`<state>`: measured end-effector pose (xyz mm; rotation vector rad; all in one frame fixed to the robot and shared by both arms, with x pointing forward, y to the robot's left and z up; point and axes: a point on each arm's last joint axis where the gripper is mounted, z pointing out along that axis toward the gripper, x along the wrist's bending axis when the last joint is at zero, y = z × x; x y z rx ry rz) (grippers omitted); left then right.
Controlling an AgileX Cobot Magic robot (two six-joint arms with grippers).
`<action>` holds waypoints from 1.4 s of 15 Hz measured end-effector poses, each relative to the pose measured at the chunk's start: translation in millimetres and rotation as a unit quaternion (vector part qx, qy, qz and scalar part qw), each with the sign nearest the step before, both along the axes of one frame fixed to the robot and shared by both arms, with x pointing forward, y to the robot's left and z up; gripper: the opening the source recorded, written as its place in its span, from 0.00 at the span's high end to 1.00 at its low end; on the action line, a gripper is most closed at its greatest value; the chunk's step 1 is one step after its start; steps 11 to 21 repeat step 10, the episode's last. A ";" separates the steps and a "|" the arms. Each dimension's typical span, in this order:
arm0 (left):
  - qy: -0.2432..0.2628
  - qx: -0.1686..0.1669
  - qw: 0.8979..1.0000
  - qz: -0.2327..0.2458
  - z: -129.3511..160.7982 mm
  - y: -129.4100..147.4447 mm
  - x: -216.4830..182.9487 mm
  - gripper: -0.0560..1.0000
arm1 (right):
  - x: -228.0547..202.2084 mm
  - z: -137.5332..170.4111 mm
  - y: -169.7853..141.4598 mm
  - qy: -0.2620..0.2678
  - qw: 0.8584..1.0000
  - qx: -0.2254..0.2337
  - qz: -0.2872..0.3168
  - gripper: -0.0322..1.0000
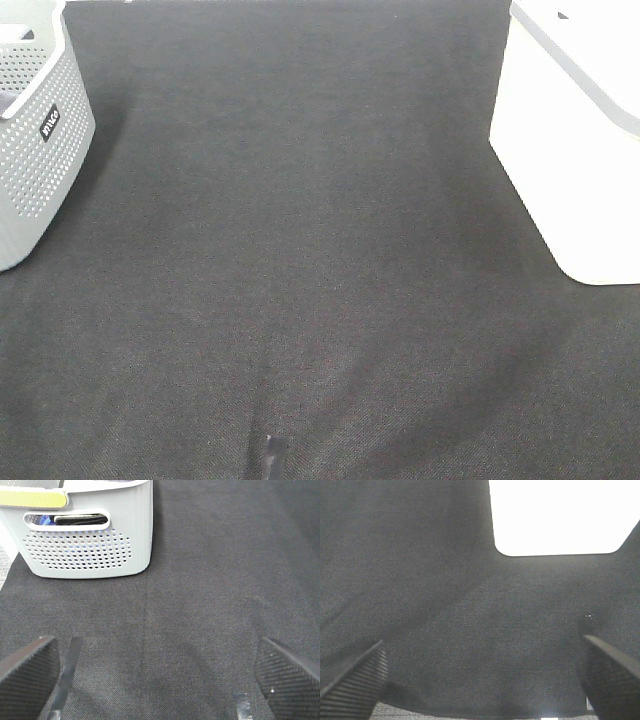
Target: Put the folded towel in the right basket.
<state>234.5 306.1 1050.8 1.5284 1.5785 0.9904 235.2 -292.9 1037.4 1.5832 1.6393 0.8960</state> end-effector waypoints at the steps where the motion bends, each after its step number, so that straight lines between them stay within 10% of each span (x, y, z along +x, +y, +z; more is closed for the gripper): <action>1: 0.000 0.000 1.000 0.000 0.0 0.0 0.0 0.01 | 0.0 0.0 0.0 0.000 1.000 0.000 0.000 0.03; 21: 0.000 0.000 1.000 0.000 0.0 0.0 0.0 0.01 | 0.0 0.0 0.0 0.000 1.000 0.000 0.000 0.03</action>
